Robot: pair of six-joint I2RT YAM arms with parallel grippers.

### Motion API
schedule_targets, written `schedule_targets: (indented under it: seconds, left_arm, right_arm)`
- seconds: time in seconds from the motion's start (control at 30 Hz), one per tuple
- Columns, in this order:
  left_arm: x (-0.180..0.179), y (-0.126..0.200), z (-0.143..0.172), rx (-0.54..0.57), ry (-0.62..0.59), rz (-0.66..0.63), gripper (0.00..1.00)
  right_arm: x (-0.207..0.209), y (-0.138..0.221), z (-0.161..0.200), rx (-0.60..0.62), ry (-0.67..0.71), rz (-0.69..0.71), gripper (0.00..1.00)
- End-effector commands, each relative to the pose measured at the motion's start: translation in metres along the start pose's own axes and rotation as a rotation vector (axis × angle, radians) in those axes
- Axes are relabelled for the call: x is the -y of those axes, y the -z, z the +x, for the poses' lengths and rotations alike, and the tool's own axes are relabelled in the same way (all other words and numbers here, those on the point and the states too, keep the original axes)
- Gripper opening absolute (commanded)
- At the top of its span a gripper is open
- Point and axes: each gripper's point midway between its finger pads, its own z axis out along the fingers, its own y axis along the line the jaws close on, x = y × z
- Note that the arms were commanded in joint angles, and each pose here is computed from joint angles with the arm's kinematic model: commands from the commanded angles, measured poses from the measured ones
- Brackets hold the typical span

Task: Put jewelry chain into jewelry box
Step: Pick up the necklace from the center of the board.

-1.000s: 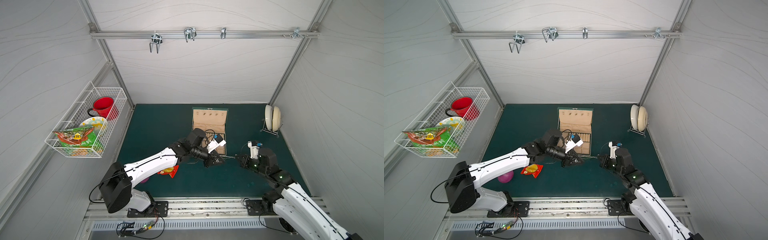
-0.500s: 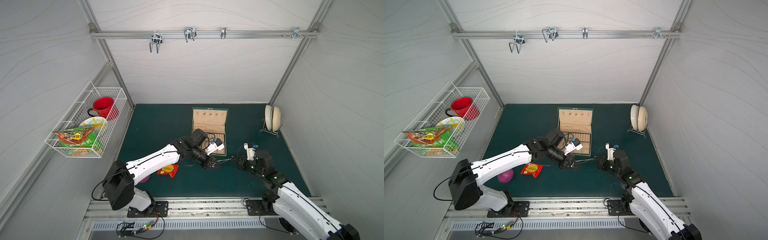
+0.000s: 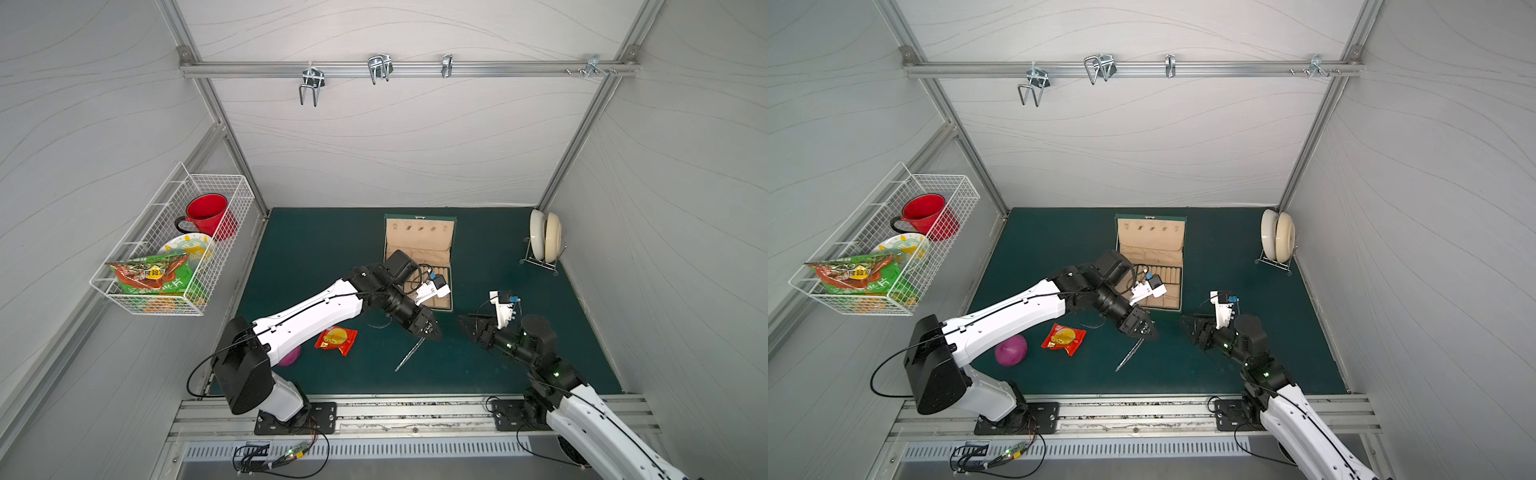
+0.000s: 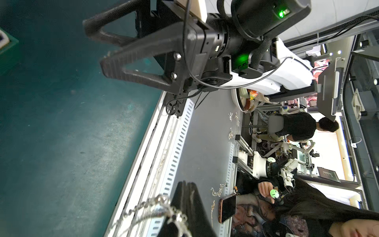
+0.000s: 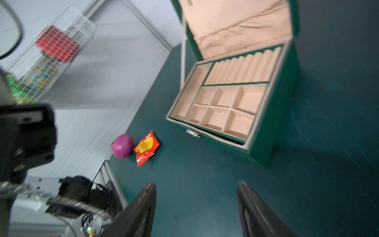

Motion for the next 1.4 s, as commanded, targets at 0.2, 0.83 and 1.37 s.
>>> schedule_targets:
  seconds: [0.2, 0.83, 1.37]
  left_arm:
    - [0.024, 0.007, -0.009, -0.026, -0.022, 0.090, 0.00]
    - [0.051, -0.003, -0.014, -0.074, -0.043, 0.207, 0.00]
    - [0.068, -0.006, -0.005, -0.110, -0.066, 0.267, 0.00]
  right_arm:
    - [-0.080, 0.020, -0.004, 0.173, 0.424, -0.320, 0.77]
    - [-0.107, 0.008, -0.007, 0.207, 0.575, -0.397, 0.80]
    - [-0.114, 0.014, -0.020, 0.232, 0.601, -0.385, 0.33]
